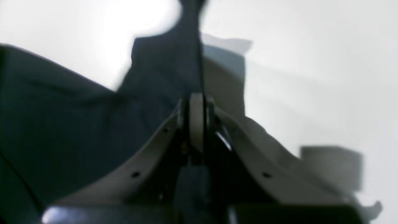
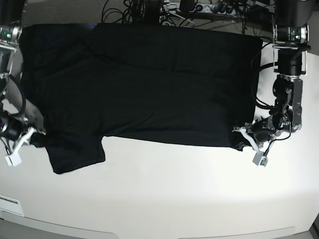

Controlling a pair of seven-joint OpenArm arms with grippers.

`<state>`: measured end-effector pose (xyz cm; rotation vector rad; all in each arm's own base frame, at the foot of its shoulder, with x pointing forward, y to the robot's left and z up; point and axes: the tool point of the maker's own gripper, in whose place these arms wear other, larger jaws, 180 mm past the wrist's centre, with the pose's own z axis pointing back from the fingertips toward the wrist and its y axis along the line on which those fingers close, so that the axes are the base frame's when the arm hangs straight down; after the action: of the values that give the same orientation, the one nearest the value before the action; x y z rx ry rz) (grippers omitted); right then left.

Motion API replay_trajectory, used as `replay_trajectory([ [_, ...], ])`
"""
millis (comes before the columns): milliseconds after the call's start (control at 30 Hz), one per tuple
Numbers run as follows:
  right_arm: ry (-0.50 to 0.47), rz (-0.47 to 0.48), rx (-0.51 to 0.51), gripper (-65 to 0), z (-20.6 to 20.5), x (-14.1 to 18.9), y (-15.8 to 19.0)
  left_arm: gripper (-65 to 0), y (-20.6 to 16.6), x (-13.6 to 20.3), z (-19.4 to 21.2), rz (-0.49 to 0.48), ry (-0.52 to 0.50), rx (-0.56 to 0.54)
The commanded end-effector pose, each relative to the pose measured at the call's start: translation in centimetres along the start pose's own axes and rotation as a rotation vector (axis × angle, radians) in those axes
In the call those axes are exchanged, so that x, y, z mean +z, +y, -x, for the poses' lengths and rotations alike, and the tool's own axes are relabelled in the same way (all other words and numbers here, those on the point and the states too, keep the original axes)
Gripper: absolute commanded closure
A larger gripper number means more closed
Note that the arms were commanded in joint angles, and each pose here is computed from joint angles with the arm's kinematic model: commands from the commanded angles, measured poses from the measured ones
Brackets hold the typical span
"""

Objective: Fold the T-shirt properly
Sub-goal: 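Grasp the shirt's hem corners with both grippers, then lift the hem and fold it over onto the collar with both grippers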

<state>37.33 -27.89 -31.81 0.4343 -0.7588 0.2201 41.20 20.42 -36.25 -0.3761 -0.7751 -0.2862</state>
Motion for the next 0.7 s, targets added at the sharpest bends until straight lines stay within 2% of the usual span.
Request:
replay_trajectory([
  [0, -0.064, -0.003, 0.061, 0.0, -2.4, 1.3, 0.5, 0.0, 0.0, 0.8, -3.1, 0.016, -0.071, -0.04],
  [100, -0.031, -0.005, 0.143, 0.0, -1.2, 2.1, 2.0, 0.0, -1.8, 1.2, -4.0, 0.115, -0.087, -0.057],
  [200, 0.017, -0.016, 0.214, 0.0, 0.8, 2.8, 3.7, 0.0, -3.9, 1.6, -3.2, 0.212, -0.05, -0.081],
  [333, 0.043, -0.034, 0.264, 0.0, 2.5, 3.5, 5.5, 0.0, -4.6, 2.6, -3.1, 0.253, -0.053, -0.067],
  [567, 0.062, 0.028, 0.24, 0.0, 3.9, 6.4, 4.4, 0.0, -4.1, 5.9, -4.6, 0.275, -0.058, -0.107],
  [667, 0.052, -0.007, 0.178, 0.0, 4.4, 7.7, 4.6, 0.0, -3.8, 7.3, -5.5, 0.272, -0.076, -0.134],
])
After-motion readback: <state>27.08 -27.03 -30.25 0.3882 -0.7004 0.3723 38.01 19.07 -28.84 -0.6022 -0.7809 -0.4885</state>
